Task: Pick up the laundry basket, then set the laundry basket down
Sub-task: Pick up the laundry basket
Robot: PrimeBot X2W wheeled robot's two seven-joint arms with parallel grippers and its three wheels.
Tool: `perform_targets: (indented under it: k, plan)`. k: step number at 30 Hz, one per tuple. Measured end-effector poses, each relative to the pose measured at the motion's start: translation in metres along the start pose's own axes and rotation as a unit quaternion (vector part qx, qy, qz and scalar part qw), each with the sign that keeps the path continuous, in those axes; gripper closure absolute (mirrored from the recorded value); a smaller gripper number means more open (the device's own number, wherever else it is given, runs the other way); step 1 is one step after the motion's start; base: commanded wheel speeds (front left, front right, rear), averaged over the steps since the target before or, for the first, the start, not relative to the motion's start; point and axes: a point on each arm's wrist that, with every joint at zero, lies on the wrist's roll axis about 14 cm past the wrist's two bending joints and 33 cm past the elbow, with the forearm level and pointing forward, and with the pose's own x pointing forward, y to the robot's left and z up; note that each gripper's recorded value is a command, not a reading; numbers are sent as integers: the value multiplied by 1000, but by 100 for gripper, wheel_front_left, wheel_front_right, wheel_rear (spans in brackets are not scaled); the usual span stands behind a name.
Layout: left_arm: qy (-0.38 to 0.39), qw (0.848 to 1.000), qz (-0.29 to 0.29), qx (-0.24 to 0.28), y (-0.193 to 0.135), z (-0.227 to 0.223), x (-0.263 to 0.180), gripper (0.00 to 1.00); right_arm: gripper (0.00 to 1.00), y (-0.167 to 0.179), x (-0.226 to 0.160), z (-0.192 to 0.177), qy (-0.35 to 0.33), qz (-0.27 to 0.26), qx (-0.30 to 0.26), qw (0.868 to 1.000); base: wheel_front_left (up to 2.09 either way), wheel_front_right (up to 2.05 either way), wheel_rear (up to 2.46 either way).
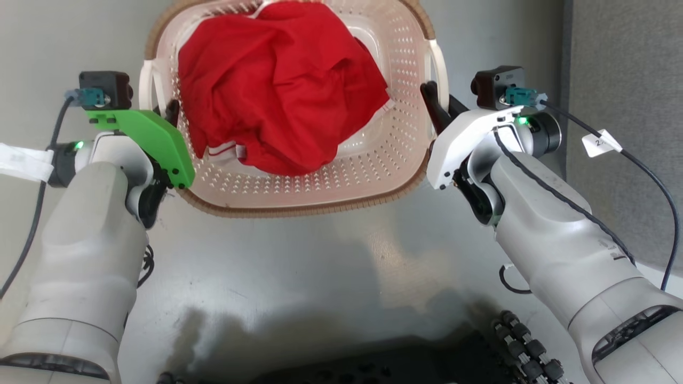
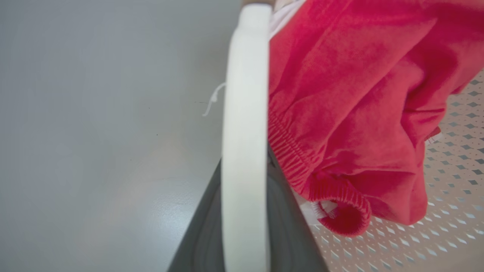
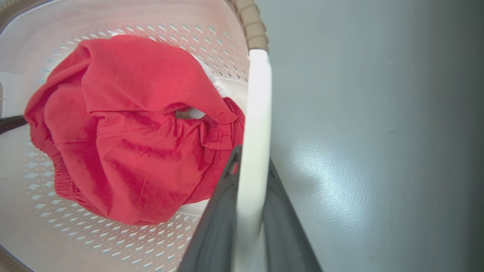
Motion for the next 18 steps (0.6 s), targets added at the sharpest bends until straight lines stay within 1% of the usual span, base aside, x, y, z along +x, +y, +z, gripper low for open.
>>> perform_targets:
  k: [10,18]
  plan:
    - [-1,1000,-9,0,-20,8,-21,100,100,0,-21,5,9,-9,9,1000,0,0,0]
    - [10,1000,-10,-13,-32,5,-44,100,100,6,-42,3,31,-6,15,999,0,0,0]
